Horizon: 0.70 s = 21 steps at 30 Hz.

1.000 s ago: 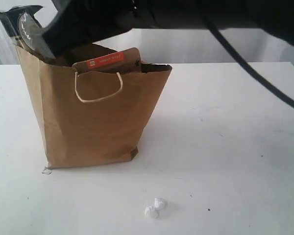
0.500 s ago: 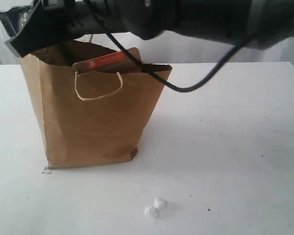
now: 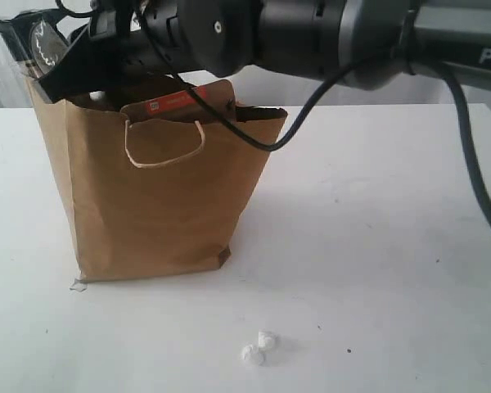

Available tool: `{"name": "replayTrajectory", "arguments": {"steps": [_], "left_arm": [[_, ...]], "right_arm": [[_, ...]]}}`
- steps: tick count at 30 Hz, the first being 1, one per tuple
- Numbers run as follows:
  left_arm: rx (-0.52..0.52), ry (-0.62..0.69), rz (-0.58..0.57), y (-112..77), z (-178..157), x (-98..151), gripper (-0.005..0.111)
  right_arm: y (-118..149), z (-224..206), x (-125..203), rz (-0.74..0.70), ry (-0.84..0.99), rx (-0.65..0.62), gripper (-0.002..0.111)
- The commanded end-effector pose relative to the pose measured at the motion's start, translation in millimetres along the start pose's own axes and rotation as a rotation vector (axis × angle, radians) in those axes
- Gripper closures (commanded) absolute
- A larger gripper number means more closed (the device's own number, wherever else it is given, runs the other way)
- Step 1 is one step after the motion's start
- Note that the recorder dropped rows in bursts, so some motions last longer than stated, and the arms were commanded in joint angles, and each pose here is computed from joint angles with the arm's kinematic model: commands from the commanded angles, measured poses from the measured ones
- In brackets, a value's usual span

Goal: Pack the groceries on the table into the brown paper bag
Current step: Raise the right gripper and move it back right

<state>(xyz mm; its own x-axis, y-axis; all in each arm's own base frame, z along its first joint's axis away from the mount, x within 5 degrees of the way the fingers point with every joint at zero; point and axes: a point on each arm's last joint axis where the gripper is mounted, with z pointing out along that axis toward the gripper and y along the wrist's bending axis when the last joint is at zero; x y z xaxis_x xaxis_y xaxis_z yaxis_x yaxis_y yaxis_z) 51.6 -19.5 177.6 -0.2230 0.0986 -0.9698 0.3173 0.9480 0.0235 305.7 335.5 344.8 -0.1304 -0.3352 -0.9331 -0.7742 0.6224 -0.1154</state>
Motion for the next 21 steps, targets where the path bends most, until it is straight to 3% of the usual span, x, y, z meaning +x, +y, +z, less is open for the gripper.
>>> {"name": "replayTrajectory", "arguments": {"steps": [1,7,13,21], "left_arm": [[-0.003,0.0,-0.013,0.0,0.1,1.2,0.107],[-0.003,0.0,-0.013,0.0,0.1,1.2,0.107],[-0.003,0.0,-0.013,0.0,0.1,1.2,0.107],[-0.003,0.0,-0.013,0.0,0.1,1.2,0.107]], "right_arm": [[-5.0,-3.8,-3.4,0.03,0.005,0.008,0.057],[-6.3,-25.6,-20.2,0.029,-0.028,0.01,0.053],[-11.2,-82.9,-41.5,0.012,-0.094,0.037,0.053],[-13.9,-171.1,-23.9,-0.025,-0.037,0.107,0.057]]}}
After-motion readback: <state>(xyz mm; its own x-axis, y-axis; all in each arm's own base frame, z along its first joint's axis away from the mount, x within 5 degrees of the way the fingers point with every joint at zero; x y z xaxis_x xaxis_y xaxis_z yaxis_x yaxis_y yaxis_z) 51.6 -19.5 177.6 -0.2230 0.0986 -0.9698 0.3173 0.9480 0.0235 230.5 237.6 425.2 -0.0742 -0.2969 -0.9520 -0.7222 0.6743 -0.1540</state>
